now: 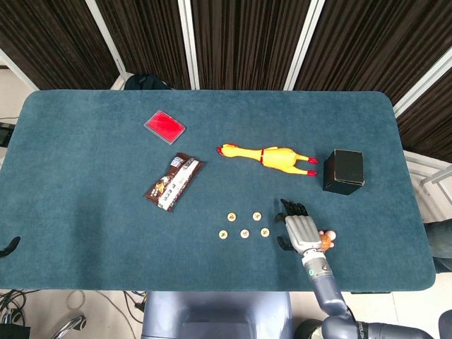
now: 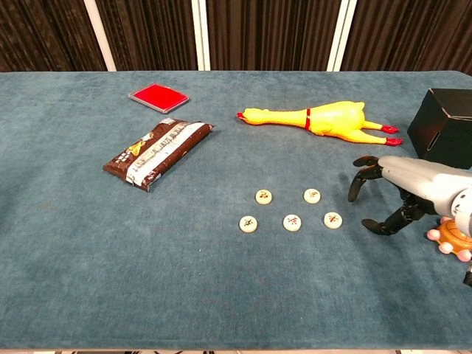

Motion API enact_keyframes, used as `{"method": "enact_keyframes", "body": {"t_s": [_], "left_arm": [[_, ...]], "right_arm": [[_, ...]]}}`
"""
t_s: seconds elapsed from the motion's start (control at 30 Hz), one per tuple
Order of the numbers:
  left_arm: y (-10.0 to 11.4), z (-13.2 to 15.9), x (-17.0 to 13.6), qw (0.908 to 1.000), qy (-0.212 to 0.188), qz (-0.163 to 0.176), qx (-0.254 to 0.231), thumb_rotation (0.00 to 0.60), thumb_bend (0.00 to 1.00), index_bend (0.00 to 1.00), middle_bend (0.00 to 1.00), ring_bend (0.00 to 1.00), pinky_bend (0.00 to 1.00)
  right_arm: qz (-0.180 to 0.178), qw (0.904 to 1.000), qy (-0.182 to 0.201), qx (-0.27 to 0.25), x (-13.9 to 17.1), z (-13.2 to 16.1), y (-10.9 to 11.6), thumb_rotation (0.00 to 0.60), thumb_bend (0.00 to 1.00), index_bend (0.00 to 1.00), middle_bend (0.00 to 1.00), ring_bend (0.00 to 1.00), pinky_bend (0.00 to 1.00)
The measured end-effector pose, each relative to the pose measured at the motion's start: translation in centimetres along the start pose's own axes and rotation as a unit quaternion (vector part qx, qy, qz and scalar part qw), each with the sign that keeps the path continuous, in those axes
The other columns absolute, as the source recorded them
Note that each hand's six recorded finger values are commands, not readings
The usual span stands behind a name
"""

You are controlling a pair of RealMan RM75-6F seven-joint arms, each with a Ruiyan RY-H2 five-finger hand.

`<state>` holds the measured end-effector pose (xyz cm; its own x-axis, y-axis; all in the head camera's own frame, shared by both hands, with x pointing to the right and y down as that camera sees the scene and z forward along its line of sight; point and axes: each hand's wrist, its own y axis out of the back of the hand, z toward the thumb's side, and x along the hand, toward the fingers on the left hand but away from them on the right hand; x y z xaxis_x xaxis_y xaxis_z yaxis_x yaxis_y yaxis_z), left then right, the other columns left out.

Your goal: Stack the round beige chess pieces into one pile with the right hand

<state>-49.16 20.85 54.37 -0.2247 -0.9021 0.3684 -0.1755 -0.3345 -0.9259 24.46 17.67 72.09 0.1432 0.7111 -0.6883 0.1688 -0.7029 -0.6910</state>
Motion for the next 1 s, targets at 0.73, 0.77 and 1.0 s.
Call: {"method": "enact_keyframes", "body": {"t_s": [0.73,0.77,1.0], "left_arm": [[0.1,-0.1,0.1,1.0,0.003,0.002,0.002,0.6,0.19,0.1,0.0,0.0,0.09],[0.1,-0.1,0.1,1.0,0.003,0.002,0.002,0.6,0.19,0.1,0.0,0.0,0.09],[0.1,-0.2,0.2,1.0,0.004,0.002,0.003,0.6,0.19,0.1,0.0,0.0,0.09]], "right_arm": [[-0.001,0.9999,0.015,-0.007,-0.7,2.6,-1.7,0.6,0.43,0.44,0.0,0.0,0.0],[-0.001,0.9999,0.015,-0.006,-0.7,2.6,-1.9,0.6,0.43,0.44,0.0,0.0,0.0],[-0.001,0.9999,0.013,-0.004,-0.9,2.6,-2.1,0.6,0.43,0.45,0.0,0.0,0.0]]}}
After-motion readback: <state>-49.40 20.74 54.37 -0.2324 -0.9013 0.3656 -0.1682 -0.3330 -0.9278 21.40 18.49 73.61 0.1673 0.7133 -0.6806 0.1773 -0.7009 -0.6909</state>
